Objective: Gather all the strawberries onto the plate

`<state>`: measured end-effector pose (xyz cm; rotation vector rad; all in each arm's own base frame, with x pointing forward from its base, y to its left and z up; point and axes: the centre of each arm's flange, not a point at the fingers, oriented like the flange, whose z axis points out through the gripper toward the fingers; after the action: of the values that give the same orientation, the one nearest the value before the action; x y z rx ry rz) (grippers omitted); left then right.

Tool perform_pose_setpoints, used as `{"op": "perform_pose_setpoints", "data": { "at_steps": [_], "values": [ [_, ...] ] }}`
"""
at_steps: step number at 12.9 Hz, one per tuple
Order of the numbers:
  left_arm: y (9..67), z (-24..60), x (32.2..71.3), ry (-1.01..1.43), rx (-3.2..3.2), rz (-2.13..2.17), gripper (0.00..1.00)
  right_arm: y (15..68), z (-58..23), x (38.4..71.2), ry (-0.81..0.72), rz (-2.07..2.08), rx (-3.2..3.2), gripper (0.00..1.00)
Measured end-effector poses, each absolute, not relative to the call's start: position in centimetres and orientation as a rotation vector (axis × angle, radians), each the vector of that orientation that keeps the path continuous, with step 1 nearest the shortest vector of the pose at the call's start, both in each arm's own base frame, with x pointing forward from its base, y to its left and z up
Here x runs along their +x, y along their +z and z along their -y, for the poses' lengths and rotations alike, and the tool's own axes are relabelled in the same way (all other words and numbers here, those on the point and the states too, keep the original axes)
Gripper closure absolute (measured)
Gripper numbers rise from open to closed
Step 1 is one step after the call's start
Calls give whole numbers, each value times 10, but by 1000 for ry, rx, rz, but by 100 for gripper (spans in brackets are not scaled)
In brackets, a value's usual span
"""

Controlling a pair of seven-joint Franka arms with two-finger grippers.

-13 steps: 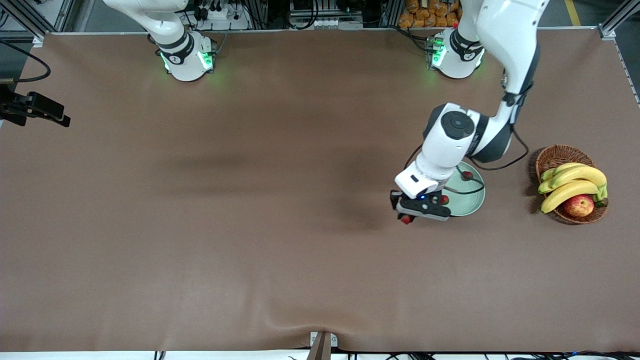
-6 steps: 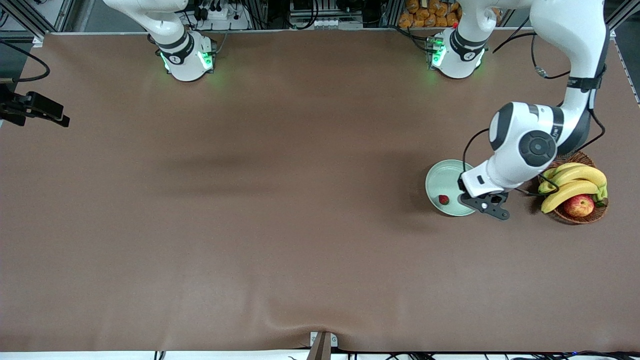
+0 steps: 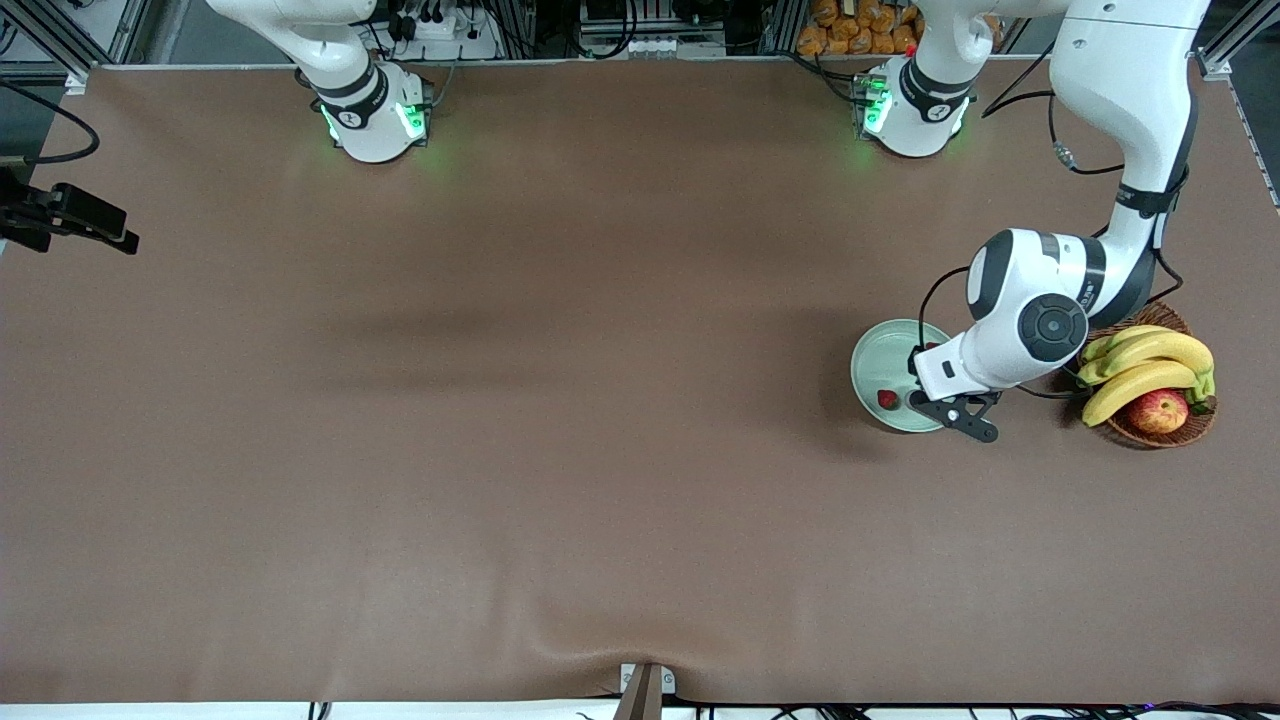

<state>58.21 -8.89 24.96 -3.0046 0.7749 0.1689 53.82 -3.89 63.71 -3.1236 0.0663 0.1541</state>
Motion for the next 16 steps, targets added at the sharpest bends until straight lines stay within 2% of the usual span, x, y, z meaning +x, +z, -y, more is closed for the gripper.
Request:
{"op": "perform_pose_setpoints", "data": {
  "at_steps": [2, 4, 7, 10, 16],
  "values": [
    [287, 90, 597, 145, -3003, -759, 18, 637, 39, 538, 154, -66, -3124, 0],
    [356, 92, 612, 186, -3001, -721, 0, 637, 39, 538, 153, -66, -3124, 0],
    [492, 86, 621, 200, -3001, -671, 0, 638, 39, 538, 152, -67, -3124, 0],
    [576, 78, 604, 96, -3009, -641, 0, 638, 39, 538, 151, -67, -3124, 0],
    [606, 16, 596, 24, -3098, -447, 0, 638, 39, 538, 151, -68, -3124, 0]
  ]
}}
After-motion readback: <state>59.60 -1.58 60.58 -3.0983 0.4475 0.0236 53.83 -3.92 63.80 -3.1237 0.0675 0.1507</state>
